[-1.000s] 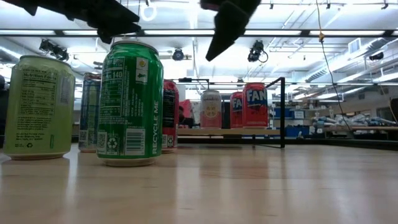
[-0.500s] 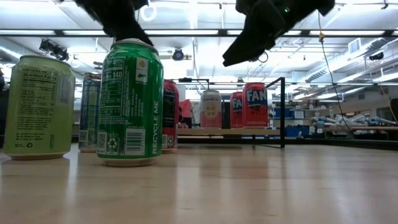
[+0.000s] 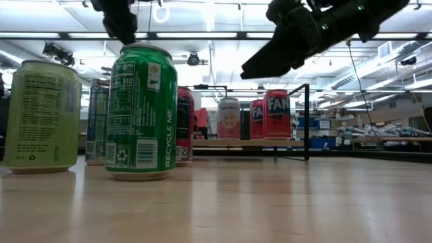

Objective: Place canned beverage on shelf
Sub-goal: Put the blue soda can on the shelf aligned with the orange-white soda can

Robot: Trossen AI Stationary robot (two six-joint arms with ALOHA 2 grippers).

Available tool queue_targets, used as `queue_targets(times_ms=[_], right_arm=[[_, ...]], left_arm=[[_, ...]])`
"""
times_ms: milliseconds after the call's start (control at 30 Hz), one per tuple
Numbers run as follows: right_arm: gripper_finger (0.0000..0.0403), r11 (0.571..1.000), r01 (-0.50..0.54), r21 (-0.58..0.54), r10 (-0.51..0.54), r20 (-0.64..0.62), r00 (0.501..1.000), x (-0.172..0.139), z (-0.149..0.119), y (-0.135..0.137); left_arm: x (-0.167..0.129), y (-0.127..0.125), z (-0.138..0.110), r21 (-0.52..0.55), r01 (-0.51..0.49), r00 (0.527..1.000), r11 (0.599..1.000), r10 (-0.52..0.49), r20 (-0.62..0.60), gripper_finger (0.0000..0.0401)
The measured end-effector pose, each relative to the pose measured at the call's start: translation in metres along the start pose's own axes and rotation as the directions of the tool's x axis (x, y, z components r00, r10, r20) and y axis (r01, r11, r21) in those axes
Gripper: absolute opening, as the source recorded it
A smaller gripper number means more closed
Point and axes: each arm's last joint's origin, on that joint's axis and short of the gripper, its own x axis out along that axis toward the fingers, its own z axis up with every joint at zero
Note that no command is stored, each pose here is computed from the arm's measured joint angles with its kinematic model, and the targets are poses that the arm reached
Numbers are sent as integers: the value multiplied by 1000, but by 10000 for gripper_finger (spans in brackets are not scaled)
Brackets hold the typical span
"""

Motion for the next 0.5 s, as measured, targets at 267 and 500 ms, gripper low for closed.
queue_targets(times_ms=[267, 500], right_arm=[[336, 1000, -28, -15, 28, 15, 999, 2, -11, 12], [336, 999, -34, -34, 35, 17, 999, 5, -12, 16]], left_arm=[[12, -12, -5, -65, -47, 996, 997, 42, -83, 273], [31, -18, -8, -20, -134, 975, 991, 129, -180, 322]])
